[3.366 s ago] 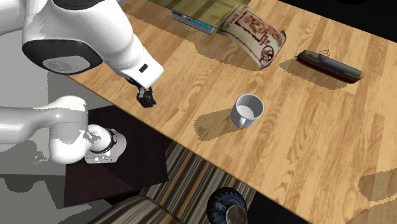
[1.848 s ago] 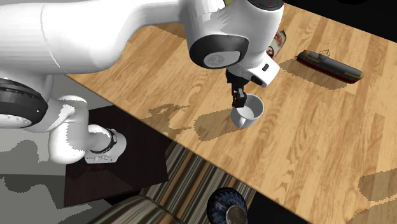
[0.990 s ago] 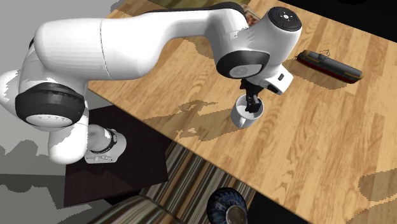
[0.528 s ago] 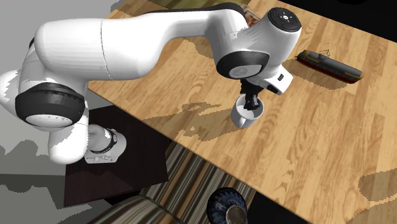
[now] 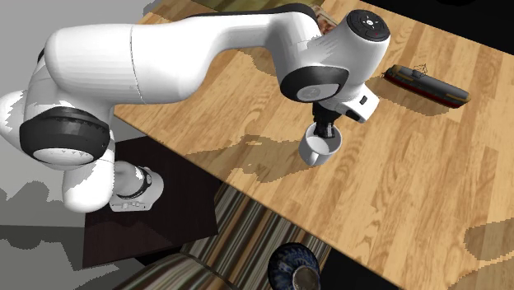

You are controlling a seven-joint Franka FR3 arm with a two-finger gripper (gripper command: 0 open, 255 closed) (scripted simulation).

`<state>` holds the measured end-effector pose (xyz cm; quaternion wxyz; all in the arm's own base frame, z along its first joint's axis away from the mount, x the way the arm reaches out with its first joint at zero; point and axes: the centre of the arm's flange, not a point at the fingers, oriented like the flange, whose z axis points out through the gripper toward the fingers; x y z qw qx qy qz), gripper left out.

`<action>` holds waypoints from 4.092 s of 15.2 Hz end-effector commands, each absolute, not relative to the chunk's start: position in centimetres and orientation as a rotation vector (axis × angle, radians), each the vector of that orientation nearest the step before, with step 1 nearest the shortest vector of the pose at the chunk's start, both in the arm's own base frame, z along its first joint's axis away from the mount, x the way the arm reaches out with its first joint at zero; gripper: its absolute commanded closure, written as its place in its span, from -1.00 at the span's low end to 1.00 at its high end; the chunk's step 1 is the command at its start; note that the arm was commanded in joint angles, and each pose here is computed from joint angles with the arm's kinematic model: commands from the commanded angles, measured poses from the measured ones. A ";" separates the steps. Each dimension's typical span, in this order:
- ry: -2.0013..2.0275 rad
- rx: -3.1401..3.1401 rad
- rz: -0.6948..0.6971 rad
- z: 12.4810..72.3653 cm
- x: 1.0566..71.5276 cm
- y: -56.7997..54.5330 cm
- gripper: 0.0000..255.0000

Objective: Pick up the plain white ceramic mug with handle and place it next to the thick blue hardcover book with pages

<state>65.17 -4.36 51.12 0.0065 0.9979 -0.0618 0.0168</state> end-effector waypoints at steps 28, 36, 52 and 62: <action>-0.193 3.122 0.053 63.5 62.8 4.4 1.00; -0.193 3.122 0.053 65.8 60.2 14.3 1.00; -0.193 3.122 0.053 66.0 56.8 27.1 1.00; -0.193 3.122 0.053 60.7 56.8 27.1 1.00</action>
